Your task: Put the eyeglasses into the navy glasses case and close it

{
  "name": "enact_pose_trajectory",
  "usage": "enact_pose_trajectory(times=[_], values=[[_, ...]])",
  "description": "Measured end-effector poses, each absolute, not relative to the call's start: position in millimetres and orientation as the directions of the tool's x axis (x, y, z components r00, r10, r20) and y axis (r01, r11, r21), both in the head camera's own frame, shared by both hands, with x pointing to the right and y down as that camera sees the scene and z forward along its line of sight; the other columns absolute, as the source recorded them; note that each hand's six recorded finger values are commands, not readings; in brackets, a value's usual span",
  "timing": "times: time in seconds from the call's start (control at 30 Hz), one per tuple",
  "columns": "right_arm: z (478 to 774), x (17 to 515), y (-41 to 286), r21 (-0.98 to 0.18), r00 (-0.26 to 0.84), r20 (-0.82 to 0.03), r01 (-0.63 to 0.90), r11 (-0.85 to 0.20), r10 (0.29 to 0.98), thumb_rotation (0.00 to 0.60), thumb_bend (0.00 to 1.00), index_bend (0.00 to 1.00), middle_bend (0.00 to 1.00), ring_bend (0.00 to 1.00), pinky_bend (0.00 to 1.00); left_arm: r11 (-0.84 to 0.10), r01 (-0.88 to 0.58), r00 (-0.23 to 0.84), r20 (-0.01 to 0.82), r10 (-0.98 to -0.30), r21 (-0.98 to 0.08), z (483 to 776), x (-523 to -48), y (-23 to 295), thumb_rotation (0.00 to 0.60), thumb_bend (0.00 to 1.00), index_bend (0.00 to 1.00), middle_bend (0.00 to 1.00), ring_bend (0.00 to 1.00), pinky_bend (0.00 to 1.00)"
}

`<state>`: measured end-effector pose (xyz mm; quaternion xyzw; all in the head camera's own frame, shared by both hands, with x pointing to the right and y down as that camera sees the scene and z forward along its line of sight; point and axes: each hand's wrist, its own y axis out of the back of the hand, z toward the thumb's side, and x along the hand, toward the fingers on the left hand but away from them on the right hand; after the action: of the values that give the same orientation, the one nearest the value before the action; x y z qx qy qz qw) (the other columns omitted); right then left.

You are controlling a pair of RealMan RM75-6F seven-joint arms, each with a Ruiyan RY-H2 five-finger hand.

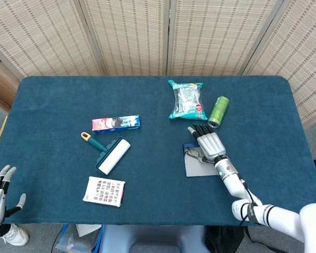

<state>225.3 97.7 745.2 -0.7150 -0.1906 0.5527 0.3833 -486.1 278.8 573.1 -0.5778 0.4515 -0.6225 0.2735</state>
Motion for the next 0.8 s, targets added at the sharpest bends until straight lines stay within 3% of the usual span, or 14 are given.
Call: enact_pose_trajectory(times=[0.33, 0.8], values=[[751, 208, 82, -0.765, 0.326, -0.635, -0.139, -0.628, 0.701, 0.600, 0.04, 0.00, 0.00, 0.00, 0.05, -0.442, -0.180, -0.193, 0.472, -0.860, -0.879, 573, -489, 280, 0.600, 0.35, 0.10, 0.05, 0.07, 0.00], [734, 247, 98, -0.766, 0.309, -0.639, -0.173, -0.619, 0.704, 0.600, 0.04, 0.00, 0.00, 0.00, 0.05, -0.447, -0.182, -0.180, 0.476, -0.861, -0.876, 575, -485, 279, 0.600, 0.35, 0.10, 0.05, 0.07, 0.00]])
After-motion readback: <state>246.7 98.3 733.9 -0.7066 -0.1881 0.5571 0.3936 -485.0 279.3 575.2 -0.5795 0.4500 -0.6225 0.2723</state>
